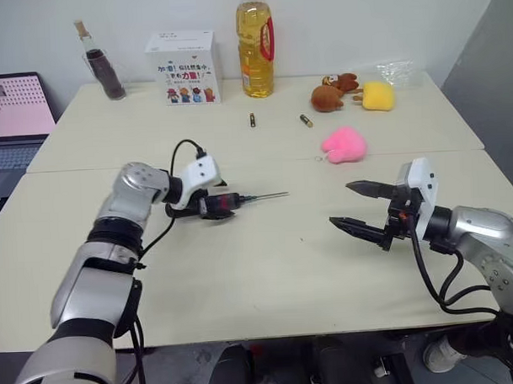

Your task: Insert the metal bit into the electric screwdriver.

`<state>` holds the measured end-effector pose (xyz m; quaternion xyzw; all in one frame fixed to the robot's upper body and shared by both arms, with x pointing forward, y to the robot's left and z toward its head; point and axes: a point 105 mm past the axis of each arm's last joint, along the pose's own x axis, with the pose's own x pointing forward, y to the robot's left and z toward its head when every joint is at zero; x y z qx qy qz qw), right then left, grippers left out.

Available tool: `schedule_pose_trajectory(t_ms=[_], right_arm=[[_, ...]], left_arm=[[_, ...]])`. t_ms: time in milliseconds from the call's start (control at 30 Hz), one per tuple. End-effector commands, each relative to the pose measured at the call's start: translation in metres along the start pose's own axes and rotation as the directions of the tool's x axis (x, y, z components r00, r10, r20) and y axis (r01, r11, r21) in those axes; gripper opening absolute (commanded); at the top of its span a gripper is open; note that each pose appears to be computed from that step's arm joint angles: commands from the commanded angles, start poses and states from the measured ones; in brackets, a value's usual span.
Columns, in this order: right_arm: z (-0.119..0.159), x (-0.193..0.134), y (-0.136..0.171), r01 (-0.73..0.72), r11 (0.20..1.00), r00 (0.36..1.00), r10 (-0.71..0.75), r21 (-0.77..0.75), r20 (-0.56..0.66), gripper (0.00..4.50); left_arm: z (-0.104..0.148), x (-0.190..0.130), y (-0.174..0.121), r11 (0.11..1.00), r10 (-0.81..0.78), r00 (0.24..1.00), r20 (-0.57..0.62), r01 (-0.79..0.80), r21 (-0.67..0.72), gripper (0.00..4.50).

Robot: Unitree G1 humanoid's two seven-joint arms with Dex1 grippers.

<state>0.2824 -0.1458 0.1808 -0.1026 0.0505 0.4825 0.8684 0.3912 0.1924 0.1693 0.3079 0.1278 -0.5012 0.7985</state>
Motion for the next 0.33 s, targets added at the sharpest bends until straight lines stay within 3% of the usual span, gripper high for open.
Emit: schedule_pose_trajectory(t_ms=[33,200,333], right_arm=[[0.006,-0.009,-0.011,-0.015,0.998,1.0,0.015,-0.06,-0.012,4.5],[-0.003,-0.014,-0.027,0.006,0.998,0.999,-0.009,-0.065,-0.041,4.5],[-0.007,-0.012,-0.03,0.004,0.998,0.999,-0.007,-0.066,-0.042,4.5]], left_arm=[[0.016,-0.058,0.007,0.997,0.07,0.995,0.066,-0.068,-0.033,4.49],[-0.01,-0.094,-0.016,0.986,0.09,0.996,-0.024,-0.092,-0.138,4.49],[-0.018,-0.1,-0.027,0.98,0.13,0.99,-0.05,-0.136,-0.144,4.49]])
